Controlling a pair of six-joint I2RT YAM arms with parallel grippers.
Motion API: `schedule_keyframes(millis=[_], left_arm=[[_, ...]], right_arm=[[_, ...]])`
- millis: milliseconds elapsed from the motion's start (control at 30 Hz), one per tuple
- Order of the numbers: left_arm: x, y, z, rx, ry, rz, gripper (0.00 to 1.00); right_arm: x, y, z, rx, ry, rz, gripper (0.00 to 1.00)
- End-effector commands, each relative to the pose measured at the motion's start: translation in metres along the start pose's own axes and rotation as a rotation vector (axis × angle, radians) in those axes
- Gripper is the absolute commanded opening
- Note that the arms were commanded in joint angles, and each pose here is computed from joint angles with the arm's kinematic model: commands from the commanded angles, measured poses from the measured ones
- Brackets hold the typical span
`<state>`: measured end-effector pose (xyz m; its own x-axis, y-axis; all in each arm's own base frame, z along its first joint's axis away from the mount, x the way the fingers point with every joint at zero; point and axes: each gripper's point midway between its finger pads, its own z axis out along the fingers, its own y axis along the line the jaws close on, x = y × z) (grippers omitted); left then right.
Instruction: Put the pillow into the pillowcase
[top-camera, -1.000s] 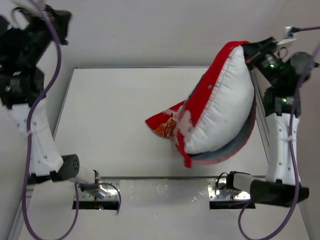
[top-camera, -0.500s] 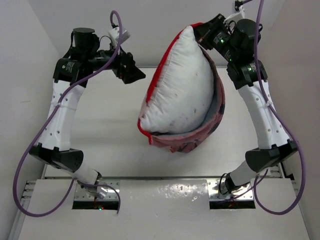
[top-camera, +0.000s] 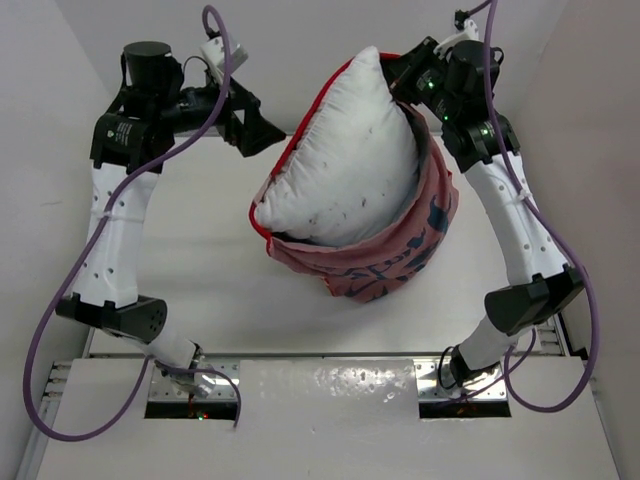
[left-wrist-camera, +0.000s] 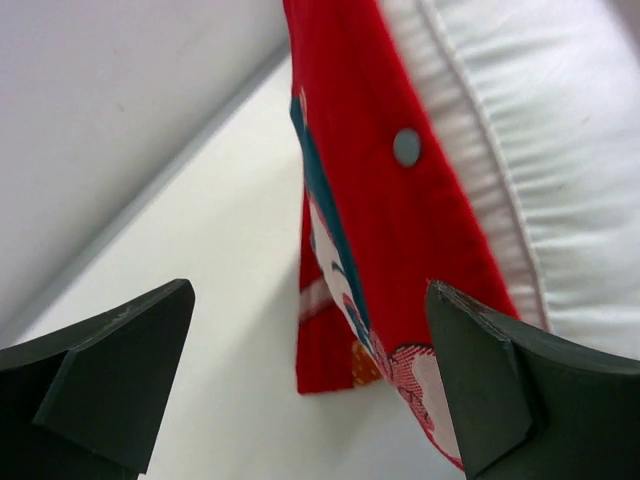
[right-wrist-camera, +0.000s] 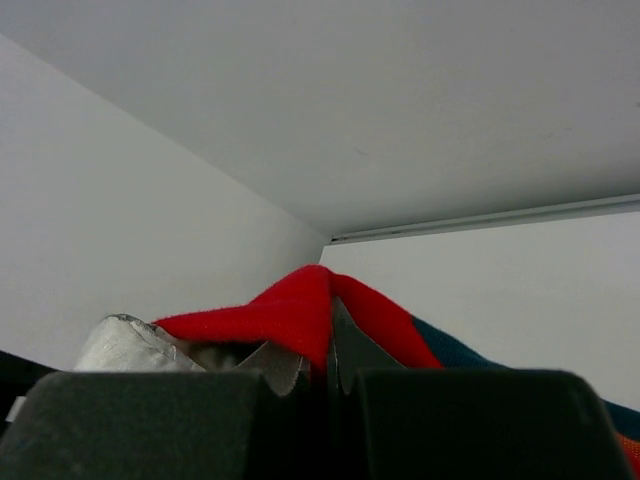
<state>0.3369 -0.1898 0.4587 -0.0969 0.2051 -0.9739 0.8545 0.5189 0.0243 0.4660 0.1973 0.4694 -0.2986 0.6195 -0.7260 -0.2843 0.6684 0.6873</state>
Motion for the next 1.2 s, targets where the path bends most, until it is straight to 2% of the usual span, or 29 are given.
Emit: schedule_keyframes(millis=[0, 100, 200, 233, 300, 367, 467, 567, 767, 900, 1000, 1067, 1167], left_arm=[[-0.053, -0.012, -0.023, -0.003, -0.128, 0.130, 1.00], [-0.047, -0.019, -0.024, 0.030, -0.108, 0.136, 1.00], [-0.005, -0.009, -0.016, 0.018, 0.004, 0.150, 0.96], [0.008, -0.005, -0.014, 0.003, 0.039, 0.134, 0.85], [0.028, -0.001, -0.012, 0.000, 0.097, 0.132, 0.72], [0.037, -0.012, -0.014, 0.049, 0.122, 0.127, 0.69], [0.023, -0.031, -0.018, 0.122, 0.072, 0.105, 0.71], [0.002, -0.035, -0.025, 0.103, 0.027, 0.118, 0.81], [-0.024, -0.054, -0.040, 0.138, -0.038, 0.126, 0.87], [-0.012, -0.054, -0.038, 0.142, -0.008, 0.095, 0.88], [0.013, -0.049, -0.028, 0.140, 0.051, -0.003, 0.88], [0.029, -0.059, -0.023, 0.197, 0.072, -0.082, 0.87], [0.027, -0.064, -0.022, 0.210, 0.061, -0.084, 0.87]], right_arm=[[-0.018, 0.001, -0.017, 0.024, -0.055, -0.043, 0.00], [-0.018, 0.005, -0.021, -0.003, -0.053, -0.054, 0.00], [-0.017, 0.008, -0.024, -0.015, -0.050, -0.063, 0.00], [-0.017, 0.007, -0.025, -0.012, -0.049, -0.066, 0.00], [-0.019, 0.009, -0.028, -0.016, -0.056, -0.074, 0.00], [-0.019, 0.008, -0.030, -0.015, -0.058, -0.078, 0.00], [-0.019, 0.002, -0.030, -0.002, -0.059, -0.080, 0.00], [-0.017, -0.001, -0.029, 0.005, -0.056, -0.089, 0.00], [-0.015, -0.037, -0.025, 0.150, -0.060, -0.119, 0.00], [-0.010, -0.041, -0.025, 0.139, -0.050, -0.099, 0.00], [-0.012, -0.035, -0.027, 0.124, -0.059, -0.106, 0.00], [-0.012, -0.035, -0.028, 0.125, -0.062, -0.110, 0.00], [-0.010, -0.039, -0.026, 0.135, -0.054, -0.111, 0.00]])
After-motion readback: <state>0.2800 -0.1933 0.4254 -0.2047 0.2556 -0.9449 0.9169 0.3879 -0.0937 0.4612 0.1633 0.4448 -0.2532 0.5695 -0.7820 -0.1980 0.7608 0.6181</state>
